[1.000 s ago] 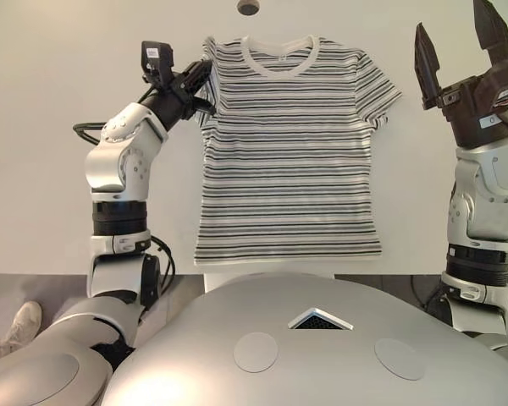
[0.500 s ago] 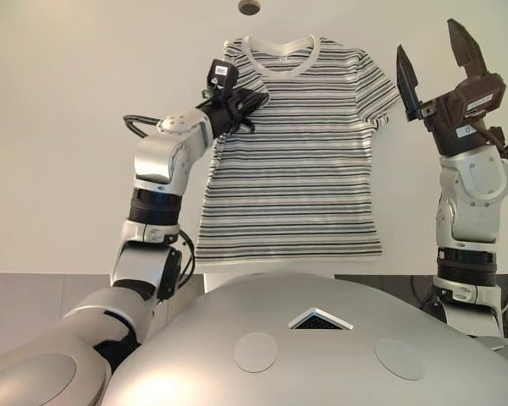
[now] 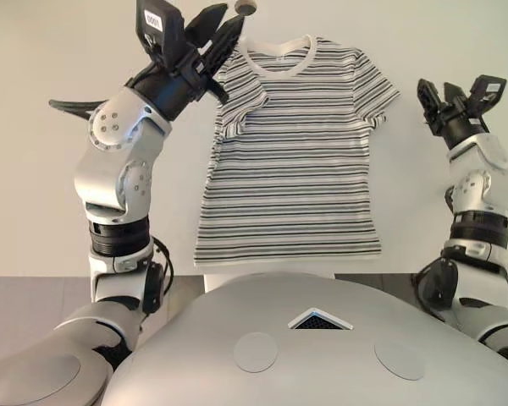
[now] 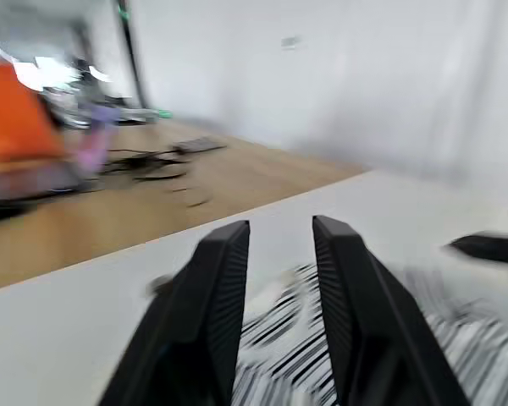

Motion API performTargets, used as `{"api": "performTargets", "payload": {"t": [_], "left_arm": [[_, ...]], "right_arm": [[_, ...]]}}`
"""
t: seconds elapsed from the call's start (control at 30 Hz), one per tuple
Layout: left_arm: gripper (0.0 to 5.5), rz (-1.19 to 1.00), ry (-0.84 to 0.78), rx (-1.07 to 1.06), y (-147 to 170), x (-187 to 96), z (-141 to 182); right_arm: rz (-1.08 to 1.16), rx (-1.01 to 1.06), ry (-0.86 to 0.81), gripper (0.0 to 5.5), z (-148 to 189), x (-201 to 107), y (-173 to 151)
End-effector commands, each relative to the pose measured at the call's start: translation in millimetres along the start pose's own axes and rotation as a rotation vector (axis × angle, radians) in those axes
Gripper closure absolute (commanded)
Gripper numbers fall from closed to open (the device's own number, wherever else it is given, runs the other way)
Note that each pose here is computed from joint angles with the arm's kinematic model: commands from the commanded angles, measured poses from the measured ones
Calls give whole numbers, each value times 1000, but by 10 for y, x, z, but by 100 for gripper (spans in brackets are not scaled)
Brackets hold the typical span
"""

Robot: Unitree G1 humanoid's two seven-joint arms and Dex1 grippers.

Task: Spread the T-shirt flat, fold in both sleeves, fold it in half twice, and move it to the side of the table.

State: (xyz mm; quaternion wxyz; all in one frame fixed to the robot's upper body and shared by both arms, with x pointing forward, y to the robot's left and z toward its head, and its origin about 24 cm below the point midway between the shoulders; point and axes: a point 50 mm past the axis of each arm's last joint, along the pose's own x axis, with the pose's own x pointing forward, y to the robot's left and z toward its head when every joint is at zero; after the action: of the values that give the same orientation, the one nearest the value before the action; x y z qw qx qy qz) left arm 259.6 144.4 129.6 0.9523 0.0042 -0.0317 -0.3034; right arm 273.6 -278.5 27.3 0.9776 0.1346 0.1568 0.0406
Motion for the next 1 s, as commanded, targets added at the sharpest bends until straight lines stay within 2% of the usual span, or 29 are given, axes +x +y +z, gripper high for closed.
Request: {"api": "performTargets", "payload": {"t": [0.03, 0.23, 0.47, 0.8, 0.97, 1.0], "left_arm": [[413, 41, 13, 161, -36, -46, -162], [413, 61, -4, 260, -77, -85, -248], [413, 55, -18, 280, -107, -85, -239], [412, 48, -22, 282, -117, -83, -236], [412, 46, -23, 285, -120, -80, -236], [412, 46, -23, 286, -120, -79, -235]], "right_arm": [[76, 9, 95, 231, 17, 187, 107], [111, -168, 188, 231, -181, 256, 258], [122, -305, 196, 231, -236, 189, 285], [72, -283, 157, 393, -199, 117, 221], [47, -250, 140, 393, -184, 106, 191], [47, -247, 138, 412, -184, 107, 192]]}}
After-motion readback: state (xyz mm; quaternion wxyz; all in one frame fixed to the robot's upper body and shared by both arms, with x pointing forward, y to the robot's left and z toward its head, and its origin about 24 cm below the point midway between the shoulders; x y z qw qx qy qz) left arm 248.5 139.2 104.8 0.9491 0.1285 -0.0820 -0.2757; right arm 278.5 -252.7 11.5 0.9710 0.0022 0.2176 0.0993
